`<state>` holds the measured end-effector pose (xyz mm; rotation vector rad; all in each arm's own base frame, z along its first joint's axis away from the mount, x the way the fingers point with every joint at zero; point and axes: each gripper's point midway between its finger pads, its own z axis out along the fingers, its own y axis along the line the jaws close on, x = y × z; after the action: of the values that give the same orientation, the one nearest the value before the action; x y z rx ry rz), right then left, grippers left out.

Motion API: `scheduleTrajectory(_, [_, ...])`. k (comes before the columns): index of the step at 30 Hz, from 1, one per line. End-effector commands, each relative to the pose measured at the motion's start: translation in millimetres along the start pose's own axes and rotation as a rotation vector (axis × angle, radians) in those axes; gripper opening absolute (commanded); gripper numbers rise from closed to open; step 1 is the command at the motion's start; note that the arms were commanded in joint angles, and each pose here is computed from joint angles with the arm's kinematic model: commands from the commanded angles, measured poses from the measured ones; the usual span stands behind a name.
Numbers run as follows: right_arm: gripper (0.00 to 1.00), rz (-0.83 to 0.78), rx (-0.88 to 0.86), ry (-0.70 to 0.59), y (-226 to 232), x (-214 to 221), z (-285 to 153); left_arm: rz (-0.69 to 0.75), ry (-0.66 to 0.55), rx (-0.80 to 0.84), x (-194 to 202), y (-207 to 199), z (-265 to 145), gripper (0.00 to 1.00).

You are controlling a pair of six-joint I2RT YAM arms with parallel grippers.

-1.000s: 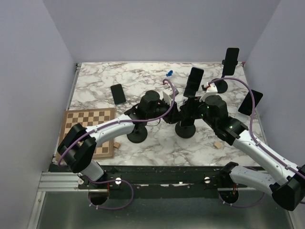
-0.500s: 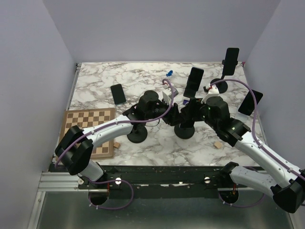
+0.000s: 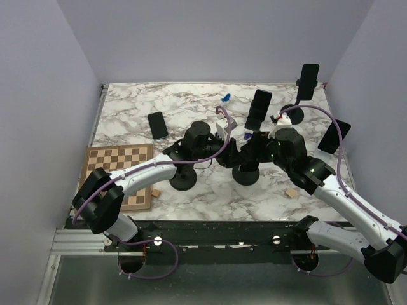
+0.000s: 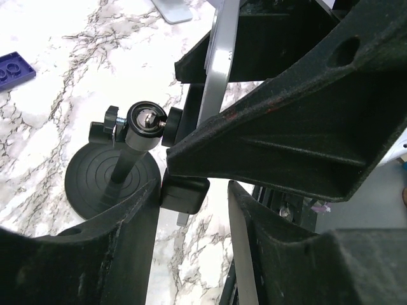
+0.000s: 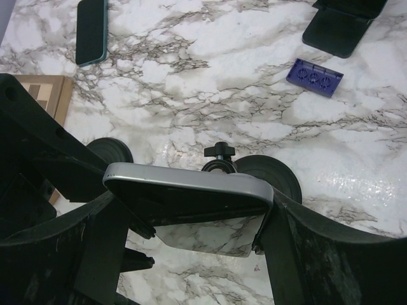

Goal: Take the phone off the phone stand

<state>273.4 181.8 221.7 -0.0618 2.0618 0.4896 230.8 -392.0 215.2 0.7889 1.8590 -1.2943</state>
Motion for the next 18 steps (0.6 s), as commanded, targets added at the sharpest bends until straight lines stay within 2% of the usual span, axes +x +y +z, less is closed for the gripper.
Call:
scheduleTrajectory(1, [0.01,0.015,0.019,0.037,-3,4,0,0.040,-0.014,0.105,-17,-26,4,0.54])
scheduleTrajectory(5, [0.01,0.015,0.016,0.039,-2,3,-1,0.044,-0.013,0.107,-18,-25,7,0.53])
scheduleTrajectory(8, [0.01,0.015,0.019,0.041,-2,3,-1,0.044,-0.010,0.114,-19,-26,8,0.43])
scheduleTrajectory(10, [0.01,0.018,0.020,0.039,-2,3,0,0.040,-0.001,0.111,-16,-24,10,0.41])
scheduleTrajectory(13, [0.01,0.022,0.016,0.041,-1,3,1,0.035,0.008,0.102,-10,-20,10,0.50])
scheduleTrajectory(18, [0.01,0.020,0.012,0.043,0,3,2,0.036,0.009,0.096,-7,-17,11,0.54])
